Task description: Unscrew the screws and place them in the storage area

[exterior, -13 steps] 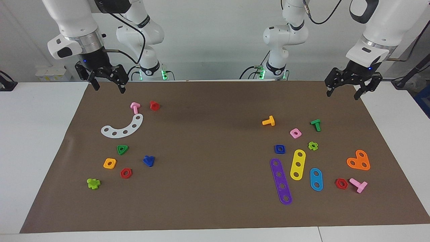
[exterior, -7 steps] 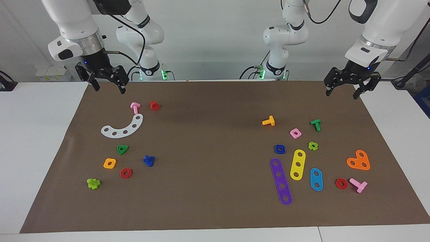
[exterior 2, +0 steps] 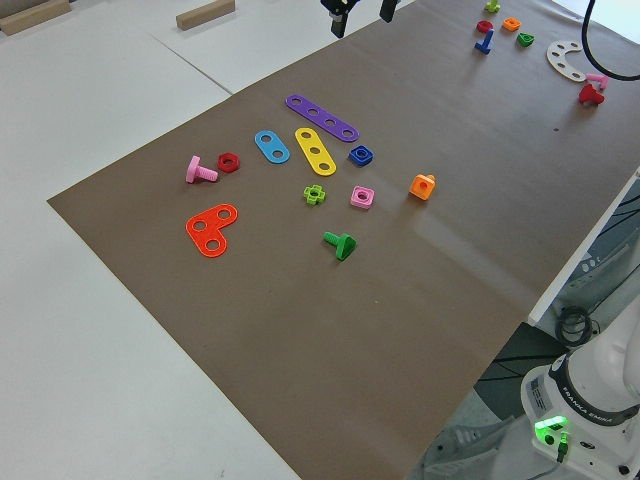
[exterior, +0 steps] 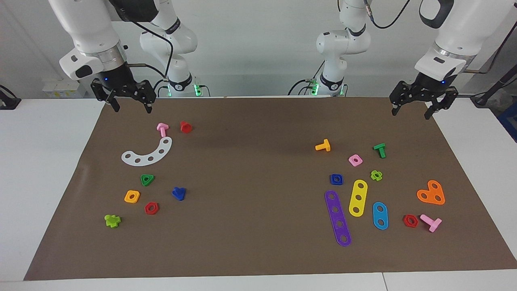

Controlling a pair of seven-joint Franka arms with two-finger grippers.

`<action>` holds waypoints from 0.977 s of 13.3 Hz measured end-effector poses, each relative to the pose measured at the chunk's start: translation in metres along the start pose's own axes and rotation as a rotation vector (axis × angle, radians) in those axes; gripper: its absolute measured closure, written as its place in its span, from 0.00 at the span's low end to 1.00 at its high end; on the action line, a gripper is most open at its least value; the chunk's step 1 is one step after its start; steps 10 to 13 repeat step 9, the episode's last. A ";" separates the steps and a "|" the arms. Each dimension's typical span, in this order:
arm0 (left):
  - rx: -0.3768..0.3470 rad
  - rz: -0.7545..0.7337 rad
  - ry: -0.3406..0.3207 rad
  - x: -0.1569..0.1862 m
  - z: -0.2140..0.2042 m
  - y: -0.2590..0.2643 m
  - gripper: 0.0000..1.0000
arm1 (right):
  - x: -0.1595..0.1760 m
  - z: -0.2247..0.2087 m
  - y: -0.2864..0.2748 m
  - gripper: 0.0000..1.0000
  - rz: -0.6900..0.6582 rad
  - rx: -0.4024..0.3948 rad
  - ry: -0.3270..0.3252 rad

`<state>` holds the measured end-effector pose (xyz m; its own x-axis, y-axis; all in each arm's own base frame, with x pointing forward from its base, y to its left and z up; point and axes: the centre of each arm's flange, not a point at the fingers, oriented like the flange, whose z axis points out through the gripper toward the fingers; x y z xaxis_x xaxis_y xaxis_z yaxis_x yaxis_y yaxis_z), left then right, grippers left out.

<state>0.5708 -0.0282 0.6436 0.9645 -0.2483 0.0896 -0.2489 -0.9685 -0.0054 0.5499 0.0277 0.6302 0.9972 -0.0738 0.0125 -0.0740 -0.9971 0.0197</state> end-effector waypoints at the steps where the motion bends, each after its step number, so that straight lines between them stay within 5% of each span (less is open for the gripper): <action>1: 0.000 0.000 0.000 0.000 0.000 0.000 0.00 | 0.000 0.001 0.000 0.00 0.000 0.000 -0.002; 13: 0.000 0.000 0.000 0.000 0.000 0.000 0.00 | -0.001 0.008 0.000 0.00 -0.001 -0.002 -0.019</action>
